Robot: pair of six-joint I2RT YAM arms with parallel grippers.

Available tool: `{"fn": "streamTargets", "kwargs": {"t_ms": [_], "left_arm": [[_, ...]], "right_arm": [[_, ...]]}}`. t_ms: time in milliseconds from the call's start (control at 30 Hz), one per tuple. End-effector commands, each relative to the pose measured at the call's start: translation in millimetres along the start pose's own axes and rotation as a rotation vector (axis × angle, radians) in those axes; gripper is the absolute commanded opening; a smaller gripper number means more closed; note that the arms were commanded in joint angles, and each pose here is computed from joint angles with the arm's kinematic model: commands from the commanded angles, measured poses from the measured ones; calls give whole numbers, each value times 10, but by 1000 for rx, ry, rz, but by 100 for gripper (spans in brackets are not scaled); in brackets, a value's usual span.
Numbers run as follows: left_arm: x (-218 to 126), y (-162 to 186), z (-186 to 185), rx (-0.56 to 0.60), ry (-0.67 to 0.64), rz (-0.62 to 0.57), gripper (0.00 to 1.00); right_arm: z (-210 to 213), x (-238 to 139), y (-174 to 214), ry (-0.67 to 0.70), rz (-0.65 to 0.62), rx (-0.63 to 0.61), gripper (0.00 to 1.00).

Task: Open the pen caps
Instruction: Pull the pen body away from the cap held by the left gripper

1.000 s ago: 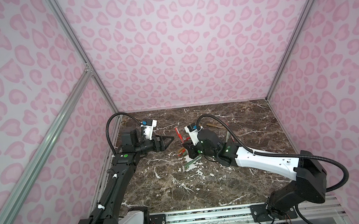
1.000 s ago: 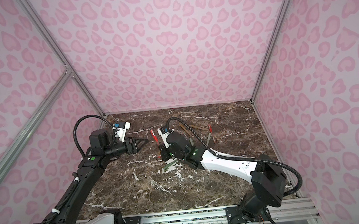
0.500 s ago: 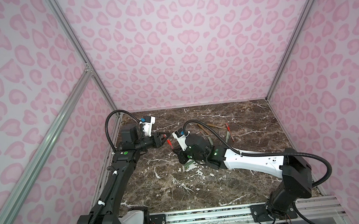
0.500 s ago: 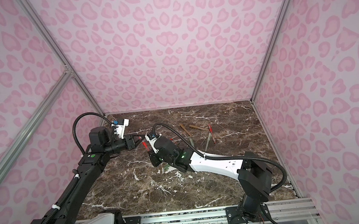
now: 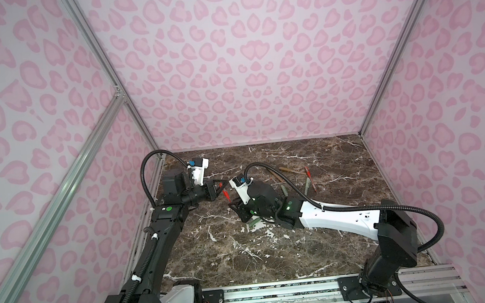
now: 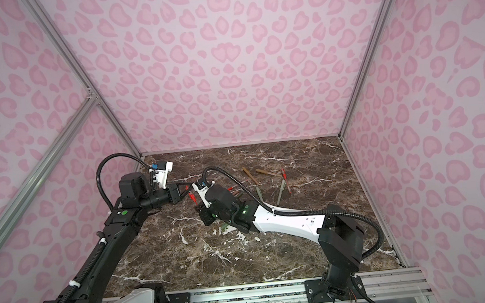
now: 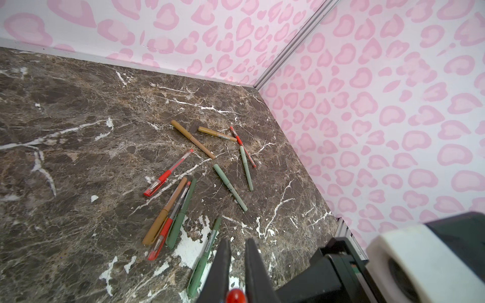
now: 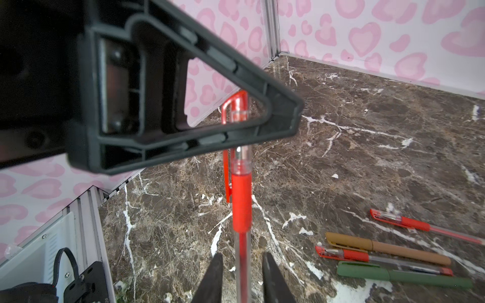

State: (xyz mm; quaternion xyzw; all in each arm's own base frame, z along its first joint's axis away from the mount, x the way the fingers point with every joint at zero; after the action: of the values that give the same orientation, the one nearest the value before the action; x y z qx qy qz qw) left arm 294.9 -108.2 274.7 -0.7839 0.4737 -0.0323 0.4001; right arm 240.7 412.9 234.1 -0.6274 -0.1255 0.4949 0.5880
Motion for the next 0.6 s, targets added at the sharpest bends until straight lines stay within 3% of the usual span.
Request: {"fn": "streamTargets", "kwargs": {"t_ms": [0, 233, 567], "left_arm": [[-13, -46, -31, 23, 11, -16, 3], [-23, -38, -17, 29, 0, -17, 3], [-136, -178, -13, 17, -31, -62, 3]], "right_arm": [[-4, 65, -45, 14, -18, -19, 28], [-12, 150, 91, 8, 35, -30, 0], [-134, 35, 637, 45, 143, 8, 0]]}}
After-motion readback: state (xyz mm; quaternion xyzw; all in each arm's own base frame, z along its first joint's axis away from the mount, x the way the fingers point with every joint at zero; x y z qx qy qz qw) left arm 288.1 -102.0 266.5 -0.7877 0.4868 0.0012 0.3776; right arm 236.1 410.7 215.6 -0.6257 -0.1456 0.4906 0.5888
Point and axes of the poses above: each gripper's point midway between its finger pads, its own x axis out along the fingers, its own z axis along the line the jaws close on, y = z × x, the point moved 5 cm from there along -x, back along the fingers, and after that the axes turned 6 degrees about -x, right-handed, at the moved point
